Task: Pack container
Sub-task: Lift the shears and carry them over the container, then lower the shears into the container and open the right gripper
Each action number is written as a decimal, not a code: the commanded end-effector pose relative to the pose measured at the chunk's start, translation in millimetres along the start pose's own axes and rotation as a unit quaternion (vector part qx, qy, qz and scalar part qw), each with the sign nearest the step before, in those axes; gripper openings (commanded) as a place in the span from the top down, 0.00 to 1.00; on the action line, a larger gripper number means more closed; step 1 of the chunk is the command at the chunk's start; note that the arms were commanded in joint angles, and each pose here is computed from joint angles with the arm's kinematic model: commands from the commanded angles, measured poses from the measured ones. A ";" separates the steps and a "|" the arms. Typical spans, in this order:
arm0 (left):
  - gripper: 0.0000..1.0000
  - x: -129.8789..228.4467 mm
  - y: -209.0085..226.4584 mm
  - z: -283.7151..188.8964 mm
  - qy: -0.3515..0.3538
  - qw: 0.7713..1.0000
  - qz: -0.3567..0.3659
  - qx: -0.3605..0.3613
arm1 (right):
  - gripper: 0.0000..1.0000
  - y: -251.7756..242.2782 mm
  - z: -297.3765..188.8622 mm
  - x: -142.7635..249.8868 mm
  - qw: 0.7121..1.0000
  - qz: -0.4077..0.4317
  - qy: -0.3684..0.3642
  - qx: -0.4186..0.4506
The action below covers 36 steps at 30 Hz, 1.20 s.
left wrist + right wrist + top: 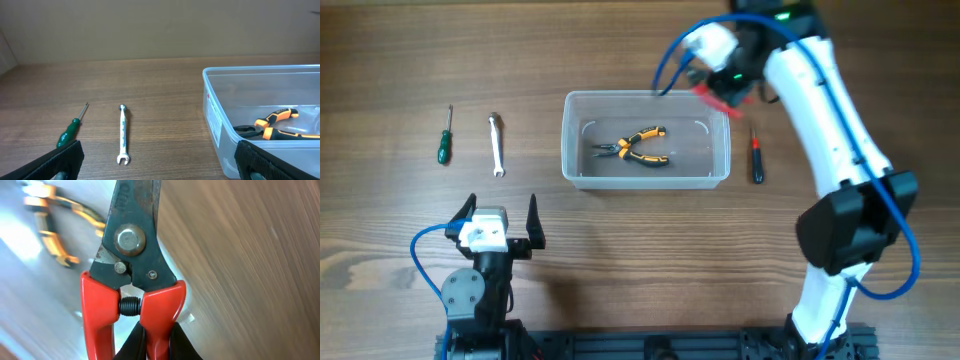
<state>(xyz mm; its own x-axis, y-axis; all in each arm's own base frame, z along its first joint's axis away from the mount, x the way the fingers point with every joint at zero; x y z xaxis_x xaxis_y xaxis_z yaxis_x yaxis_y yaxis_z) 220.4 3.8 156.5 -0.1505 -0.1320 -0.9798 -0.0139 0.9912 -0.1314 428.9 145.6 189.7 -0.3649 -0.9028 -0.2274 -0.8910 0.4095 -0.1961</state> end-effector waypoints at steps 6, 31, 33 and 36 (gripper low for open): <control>0.00 0.6 0.5 0.1 -0.003 1.000 -0.004 -0.002 | 0.96 51.9 -23.0 -57.1 0.990 -0.112 -0.078 -0.037; 0.00 0.6 0.5 0.1 -0.003 1.000 -0.004 -0.002 | 0.95 98.4 63.4 -28.9 0.988 -0.096 -0.045 -0.113; 0.00 0.6 0.5 0.1 -0.003 1.000 -0.004 -0.002 | 0.95 101.1 72.3 -25.9 0.988 -0.090 -0.041 -0.117; 0.00 0.6 0.5 0.1 -0.003 1.000 -0.004 -0.002 | 0.95 102.5 83.3 -24.0 0.989 -0.078 -0.034 -0.122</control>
<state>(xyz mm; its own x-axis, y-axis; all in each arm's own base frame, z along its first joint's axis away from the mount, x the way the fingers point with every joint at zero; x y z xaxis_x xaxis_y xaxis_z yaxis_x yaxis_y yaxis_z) 220.4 3.8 156.5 -0.1505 -0.1320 -0.9798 -0.0139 0.9912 -0.1314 370.7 214.0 96.1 -0.1762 -0.9525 -0.2484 -0.9820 0.1874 -0.0218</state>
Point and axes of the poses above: each gripper's point midway between its finger pads, its own z axis out along the fingers, its own y axis along the line the jaws close on, x = y × z, the point moved 2 cm from there along -z, back along the fingers, and after that the axes turned 9 degrees about -z, right-handed, at the moved point
